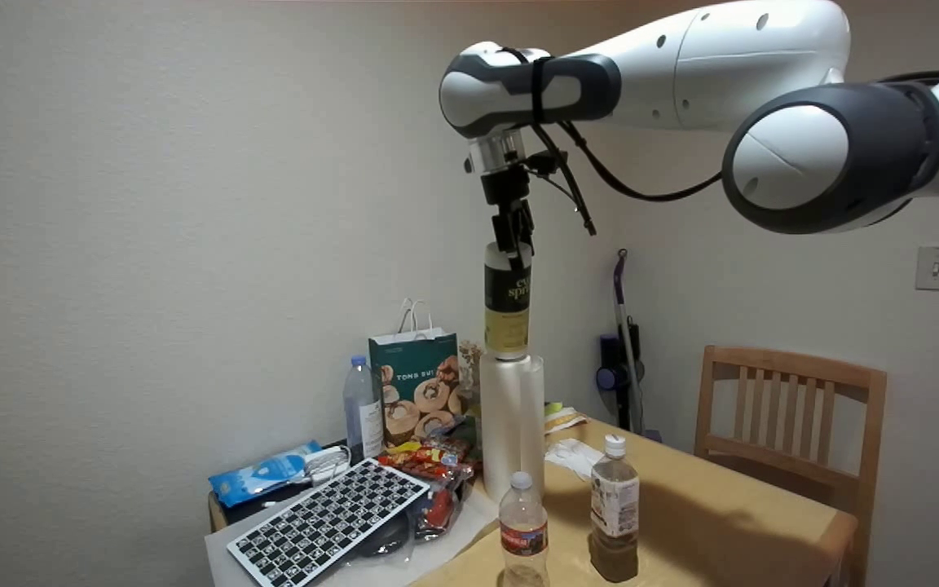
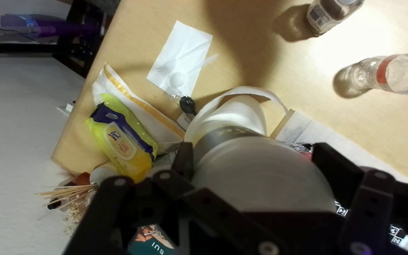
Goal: Put the white bottle on the paper towel
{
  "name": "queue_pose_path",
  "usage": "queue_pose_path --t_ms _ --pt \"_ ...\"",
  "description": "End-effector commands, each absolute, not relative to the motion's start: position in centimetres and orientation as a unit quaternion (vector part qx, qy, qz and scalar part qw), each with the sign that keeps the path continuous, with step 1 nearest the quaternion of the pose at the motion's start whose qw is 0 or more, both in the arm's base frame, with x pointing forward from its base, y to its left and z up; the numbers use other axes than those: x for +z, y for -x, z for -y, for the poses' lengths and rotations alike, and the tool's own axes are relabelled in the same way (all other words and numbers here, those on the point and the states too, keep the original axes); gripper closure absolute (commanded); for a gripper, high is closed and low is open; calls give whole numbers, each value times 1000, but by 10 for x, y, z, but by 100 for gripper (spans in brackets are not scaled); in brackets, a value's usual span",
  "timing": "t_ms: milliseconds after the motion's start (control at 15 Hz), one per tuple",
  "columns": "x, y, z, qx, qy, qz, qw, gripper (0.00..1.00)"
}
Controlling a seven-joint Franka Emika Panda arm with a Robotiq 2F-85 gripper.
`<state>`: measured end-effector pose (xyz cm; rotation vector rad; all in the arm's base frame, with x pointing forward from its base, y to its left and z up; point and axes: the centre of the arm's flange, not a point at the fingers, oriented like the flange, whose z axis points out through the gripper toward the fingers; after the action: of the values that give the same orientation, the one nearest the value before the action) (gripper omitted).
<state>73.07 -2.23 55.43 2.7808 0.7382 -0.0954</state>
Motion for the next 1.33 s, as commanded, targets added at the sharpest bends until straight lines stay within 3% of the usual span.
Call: queue_pose_path --t_ms 0,467,533,600,1267 --pt "566 -750 24 -26 -959 -262 108 40" --pt "564 -756 26 -31 -958 -264 109 40" --pt "563 -756 27 -33 -958 -263 110 11" --pt "563 -756 27 -33 -958 -263 111 3" --pt "565 -756 33 -31 -960 -257 108 0"
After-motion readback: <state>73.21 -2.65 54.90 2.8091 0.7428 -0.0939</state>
